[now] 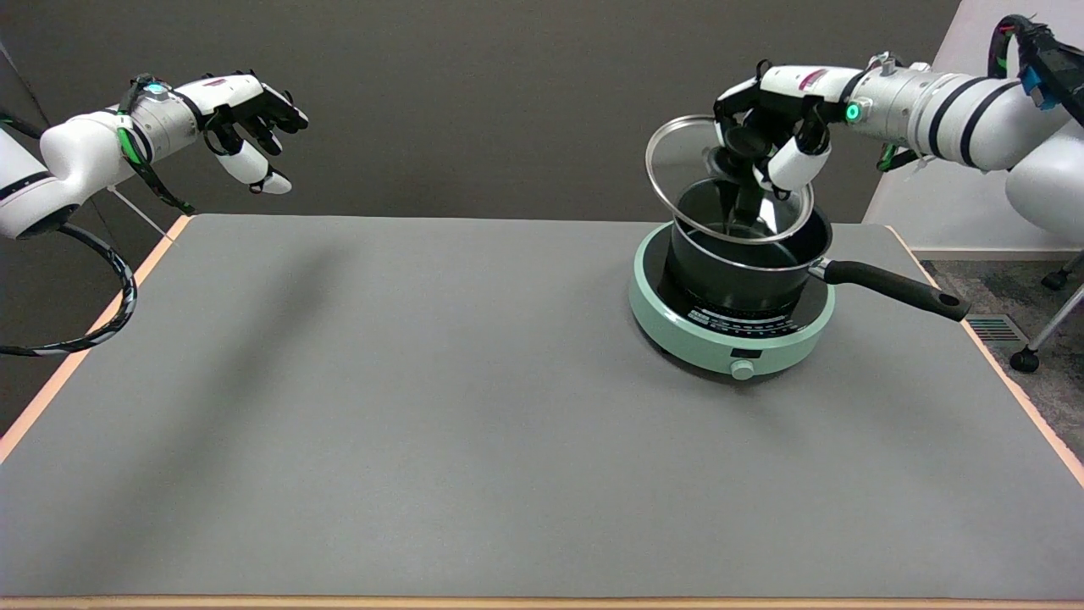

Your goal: Place the pot onto the induction cooker.

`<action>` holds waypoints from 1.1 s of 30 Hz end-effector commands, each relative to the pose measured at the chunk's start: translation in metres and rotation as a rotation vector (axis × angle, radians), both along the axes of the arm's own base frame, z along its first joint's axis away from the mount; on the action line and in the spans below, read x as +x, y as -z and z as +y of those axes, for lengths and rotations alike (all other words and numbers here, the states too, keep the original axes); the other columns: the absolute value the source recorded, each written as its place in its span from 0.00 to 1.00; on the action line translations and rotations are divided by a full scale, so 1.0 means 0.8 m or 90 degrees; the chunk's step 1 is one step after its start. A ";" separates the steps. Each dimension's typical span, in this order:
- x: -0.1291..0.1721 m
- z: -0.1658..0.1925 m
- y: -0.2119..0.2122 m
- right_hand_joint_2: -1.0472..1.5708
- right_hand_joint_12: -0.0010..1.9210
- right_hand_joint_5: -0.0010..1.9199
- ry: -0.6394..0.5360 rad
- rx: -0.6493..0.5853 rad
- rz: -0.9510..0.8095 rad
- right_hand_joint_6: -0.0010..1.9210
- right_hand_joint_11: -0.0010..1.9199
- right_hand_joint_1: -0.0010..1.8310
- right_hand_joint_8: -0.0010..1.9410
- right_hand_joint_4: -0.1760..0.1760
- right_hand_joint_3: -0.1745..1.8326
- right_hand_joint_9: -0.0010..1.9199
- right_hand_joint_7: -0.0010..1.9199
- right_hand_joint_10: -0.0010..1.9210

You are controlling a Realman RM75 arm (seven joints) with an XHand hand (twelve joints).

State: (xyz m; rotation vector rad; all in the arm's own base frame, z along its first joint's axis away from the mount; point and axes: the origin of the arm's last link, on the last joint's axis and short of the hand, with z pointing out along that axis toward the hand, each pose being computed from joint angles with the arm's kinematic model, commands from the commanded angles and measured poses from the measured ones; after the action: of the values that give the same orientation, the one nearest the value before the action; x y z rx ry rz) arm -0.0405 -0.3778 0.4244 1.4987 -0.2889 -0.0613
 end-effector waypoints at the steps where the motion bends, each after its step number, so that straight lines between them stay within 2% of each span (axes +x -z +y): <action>1: -0.015 -0.001 -0.014 0.68 1.00 0.25 0.062 -0.029 -0.012 0.91 0.33 0.74 0.92 1.00 0.65 0.43 0.42 1.00; 21: -0.013 -0.008 -0.041 0.68 1.00 0.25 0.102 -0.076 0.003 0.92 0.33 0.74 0.93 1.00 0.65 0.43 0.42 1.00; 33: -0.017 -0.021 -0.028 0.68 1.00 0.25 0.118 -0.059 0.000 0.92 0.33 0.74 0.93 1.00 0.65 0.43 0.42 1.00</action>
State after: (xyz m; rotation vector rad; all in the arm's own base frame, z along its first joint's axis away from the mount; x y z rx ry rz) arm -0.0525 -0.3849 0.4501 1.3819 -0.3957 -0.1646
